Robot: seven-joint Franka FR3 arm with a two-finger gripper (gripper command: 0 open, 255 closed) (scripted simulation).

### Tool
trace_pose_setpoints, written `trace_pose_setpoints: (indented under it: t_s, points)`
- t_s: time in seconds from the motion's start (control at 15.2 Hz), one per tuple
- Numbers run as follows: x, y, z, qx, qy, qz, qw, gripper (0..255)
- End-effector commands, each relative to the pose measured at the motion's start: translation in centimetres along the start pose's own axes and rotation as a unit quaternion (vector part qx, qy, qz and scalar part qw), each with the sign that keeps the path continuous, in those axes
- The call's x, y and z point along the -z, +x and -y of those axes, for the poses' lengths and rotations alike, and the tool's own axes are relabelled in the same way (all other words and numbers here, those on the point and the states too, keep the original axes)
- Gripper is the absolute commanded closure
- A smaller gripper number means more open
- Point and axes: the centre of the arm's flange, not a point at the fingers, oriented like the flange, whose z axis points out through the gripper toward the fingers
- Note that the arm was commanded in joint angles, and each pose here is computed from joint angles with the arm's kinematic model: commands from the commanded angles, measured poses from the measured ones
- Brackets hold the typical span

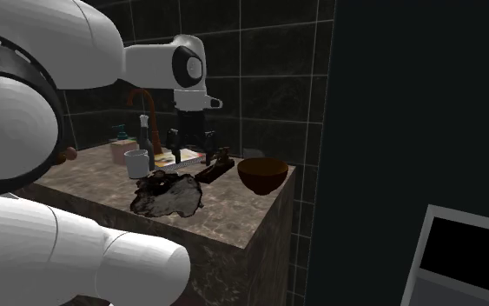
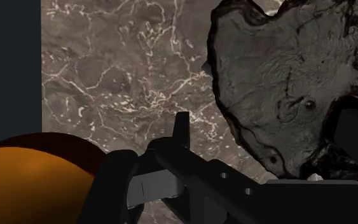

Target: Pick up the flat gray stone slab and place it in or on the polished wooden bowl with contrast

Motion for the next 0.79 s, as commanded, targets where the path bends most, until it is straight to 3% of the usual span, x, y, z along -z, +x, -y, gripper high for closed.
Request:
trace_pose_setpoints:
  t_s: [0.0,0.33,0.73]
  points:
    - [0.0,0.0,0.0,0.0,0.0,0.0,1.0,0]
    - [-0.7,5.0,-3.6,0.071,-0.023,0.004,0.9972,0]
    - [-1.3,11.6,-7.1,0.155,-0.049,0.008,0.9867,0]
